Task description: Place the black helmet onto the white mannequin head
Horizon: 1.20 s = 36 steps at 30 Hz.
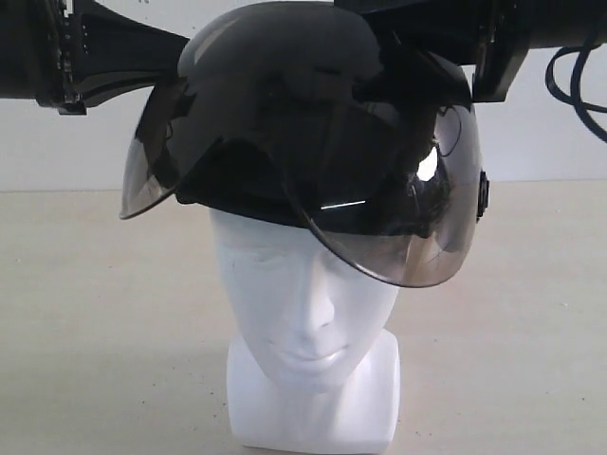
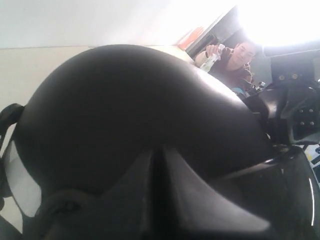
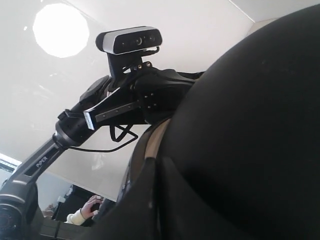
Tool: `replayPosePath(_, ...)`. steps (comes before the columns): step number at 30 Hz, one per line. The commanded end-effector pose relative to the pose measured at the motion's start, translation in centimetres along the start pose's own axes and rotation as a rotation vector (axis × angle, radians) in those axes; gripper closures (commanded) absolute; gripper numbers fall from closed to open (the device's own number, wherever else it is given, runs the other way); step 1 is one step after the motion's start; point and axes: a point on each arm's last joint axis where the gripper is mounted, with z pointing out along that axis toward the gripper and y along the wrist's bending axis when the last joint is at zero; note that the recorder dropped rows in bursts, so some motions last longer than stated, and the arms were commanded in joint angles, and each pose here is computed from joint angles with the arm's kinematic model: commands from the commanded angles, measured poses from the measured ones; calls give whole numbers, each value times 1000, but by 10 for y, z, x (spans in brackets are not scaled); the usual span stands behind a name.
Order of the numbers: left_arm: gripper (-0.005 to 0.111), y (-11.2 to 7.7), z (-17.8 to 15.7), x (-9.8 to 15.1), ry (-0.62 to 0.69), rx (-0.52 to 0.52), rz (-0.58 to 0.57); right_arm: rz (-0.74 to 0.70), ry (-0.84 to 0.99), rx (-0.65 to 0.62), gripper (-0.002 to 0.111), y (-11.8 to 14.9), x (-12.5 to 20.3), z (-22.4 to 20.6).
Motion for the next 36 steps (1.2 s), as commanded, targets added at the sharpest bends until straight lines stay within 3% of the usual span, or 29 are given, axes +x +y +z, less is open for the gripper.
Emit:
replayPosePath(1,102,1,3,20,120,15,6,-24,170,42,109,-3,22,18)
replayPosePath(28,102,-1,2,23,121,15,12,-25,337,171,109,-11,40,23)
replayPosePath(36,102,-1,2,23,121,15,12,10,375,214,109,-24,53,22)
